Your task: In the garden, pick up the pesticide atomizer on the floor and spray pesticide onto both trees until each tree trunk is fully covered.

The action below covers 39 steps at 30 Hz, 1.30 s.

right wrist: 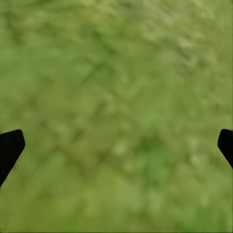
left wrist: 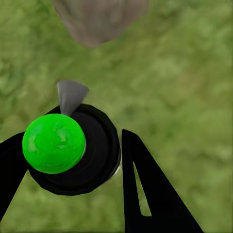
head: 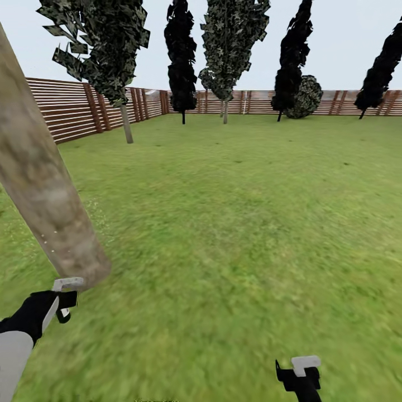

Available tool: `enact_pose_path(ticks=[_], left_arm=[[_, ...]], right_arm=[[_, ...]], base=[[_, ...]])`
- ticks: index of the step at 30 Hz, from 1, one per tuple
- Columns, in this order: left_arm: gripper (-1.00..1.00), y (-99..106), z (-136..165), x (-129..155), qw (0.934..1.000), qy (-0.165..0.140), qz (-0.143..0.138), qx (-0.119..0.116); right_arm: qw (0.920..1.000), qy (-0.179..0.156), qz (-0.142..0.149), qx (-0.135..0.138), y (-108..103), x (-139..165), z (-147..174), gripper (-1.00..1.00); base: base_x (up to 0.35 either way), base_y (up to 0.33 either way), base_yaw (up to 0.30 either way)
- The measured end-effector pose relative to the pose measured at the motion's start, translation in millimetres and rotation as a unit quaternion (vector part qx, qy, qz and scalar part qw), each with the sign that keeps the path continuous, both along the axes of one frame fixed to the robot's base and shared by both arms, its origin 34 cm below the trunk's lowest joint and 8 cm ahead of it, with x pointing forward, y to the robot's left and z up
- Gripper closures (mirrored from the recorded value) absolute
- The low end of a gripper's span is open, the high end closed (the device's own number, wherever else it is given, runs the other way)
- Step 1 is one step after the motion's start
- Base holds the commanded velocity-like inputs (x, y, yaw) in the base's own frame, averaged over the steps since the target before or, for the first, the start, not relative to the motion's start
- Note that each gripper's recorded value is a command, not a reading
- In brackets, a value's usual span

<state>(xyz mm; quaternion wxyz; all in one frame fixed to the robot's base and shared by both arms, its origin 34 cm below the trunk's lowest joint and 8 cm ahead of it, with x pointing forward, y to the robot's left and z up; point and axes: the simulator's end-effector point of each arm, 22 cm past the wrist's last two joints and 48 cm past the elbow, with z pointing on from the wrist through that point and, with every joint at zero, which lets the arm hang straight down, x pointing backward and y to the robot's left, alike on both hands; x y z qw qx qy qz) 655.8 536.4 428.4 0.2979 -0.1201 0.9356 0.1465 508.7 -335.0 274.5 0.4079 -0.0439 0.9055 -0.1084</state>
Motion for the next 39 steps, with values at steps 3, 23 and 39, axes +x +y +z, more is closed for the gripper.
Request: enact_pose_path(ticks=[3,23,39], left_arm=[[1.0,0.5,7.6,6.9,1.0,-0.007,0.0,0.002],[1.0,42.3,131.2,44.7,0.9975,-0.065,0.021,-0.015],[1.0,28.6,209.5,56.2,0.9946,-0.103,0.016,0.002]], right_arm=[[1.0,0.001,0.001,0.001,1.9,-0.4,-0.5,-1.0],[1.0,0.001,0.001,0.0,1.2,-0.4,-0.4,-1.0],[1.0,0.0,0.0,0.0,0.8,-0.4,-0.3,-1.0]], base=[[0.0,0.0,0.275],[0.0,0.0,0.057],[0.0,-0.081,0.079]])
